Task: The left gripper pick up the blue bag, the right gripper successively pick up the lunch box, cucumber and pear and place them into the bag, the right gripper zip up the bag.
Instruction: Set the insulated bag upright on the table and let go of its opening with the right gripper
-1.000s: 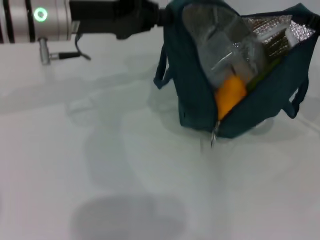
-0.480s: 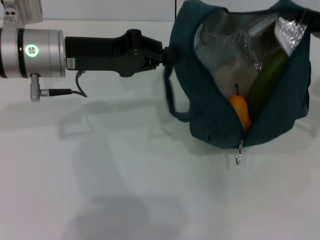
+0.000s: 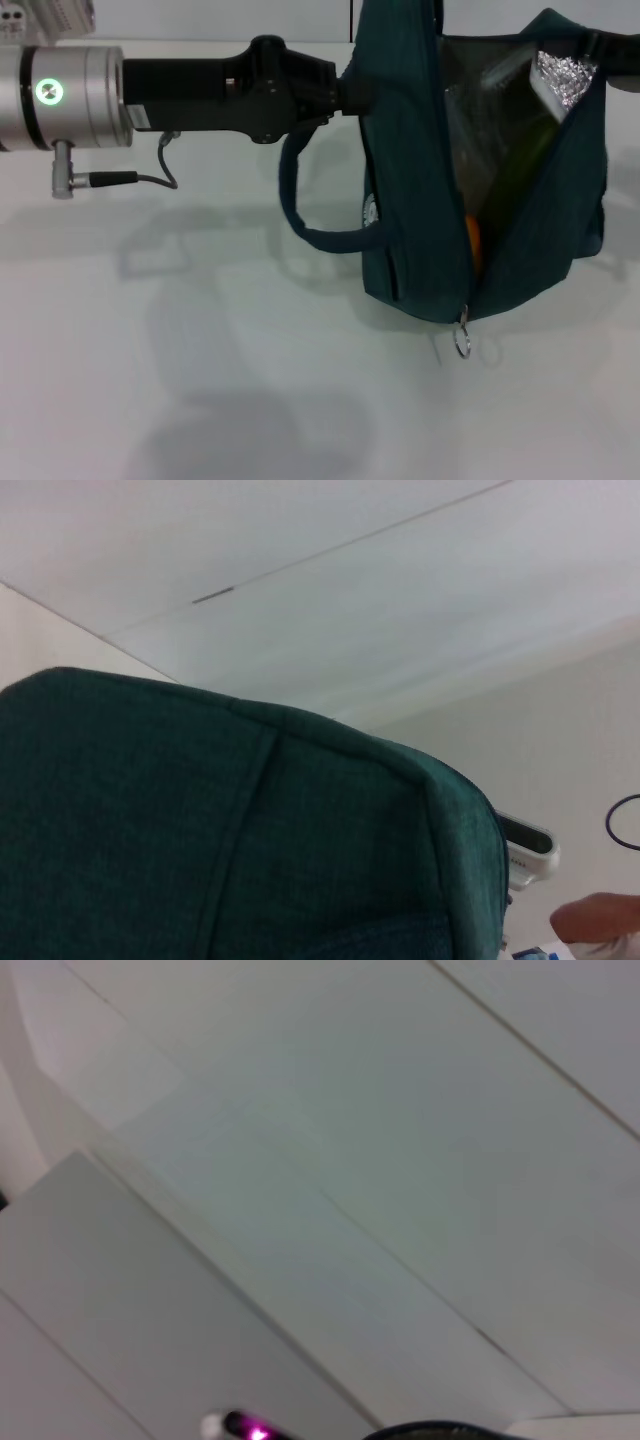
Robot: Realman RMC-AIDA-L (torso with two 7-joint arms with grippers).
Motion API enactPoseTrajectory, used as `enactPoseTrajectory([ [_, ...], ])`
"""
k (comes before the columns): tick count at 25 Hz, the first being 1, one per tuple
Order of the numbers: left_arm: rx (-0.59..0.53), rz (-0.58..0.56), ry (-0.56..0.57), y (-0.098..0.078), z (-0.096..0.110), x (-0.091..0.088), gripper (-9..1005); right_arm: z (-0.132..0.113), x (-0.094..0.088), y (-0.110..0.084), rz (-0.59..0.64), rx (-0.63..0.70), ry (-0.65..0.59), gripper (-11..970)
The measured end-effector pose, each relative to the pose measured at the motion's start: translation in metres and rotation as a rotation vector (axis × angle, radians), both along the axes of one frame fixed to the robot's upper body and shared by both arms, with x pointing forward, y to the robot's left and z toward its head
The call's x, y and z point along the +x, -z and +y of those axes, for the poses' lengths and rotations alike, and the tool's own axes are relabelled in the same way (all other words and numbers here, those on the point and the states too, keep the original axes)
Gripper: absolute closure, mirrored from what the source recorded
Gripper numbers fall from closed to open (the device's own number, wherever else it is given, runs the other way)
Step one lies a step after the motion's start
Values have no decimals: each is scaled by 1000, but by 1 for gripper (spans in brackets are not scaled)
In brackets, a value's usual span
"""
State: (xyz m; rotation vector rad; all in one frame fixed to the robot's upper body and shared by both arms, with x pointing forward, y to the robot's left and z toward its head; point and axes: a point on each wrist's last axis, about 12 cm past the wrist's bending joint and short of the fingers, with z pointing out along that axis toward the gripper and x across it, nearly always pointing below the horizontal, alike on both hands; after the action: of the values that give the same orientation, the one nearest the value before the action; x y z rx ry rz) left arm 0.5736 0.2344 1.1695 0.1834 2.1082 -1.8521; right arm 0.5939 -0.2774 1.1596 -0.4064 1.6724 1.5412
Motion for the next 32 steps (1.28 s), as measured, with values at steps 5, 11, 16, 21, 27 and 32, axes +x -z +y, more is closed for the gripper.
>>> enactPoseTrajectory([
  [5,-9,5,9,-1,-2,0,928,-1,-1,-2,13,11,-16,911],
  [11,6,30,-8,17,-2,0,928,-3,-3,13,74,-18,27,906],
  [16,21,16,-27,23,0,0,927,9,-3,33,131,-76,53,901],
  [21,27,0,-35,27,2,-2,927,25,-3,43,149,-117,45,897],
  [27,37,-36,-39,30,5,-4,927,32,-1,46,157,-123,54,892],
  [32,53,-64,-54,33,15,-7,927,30,0,44,150,-98,78,887],
])
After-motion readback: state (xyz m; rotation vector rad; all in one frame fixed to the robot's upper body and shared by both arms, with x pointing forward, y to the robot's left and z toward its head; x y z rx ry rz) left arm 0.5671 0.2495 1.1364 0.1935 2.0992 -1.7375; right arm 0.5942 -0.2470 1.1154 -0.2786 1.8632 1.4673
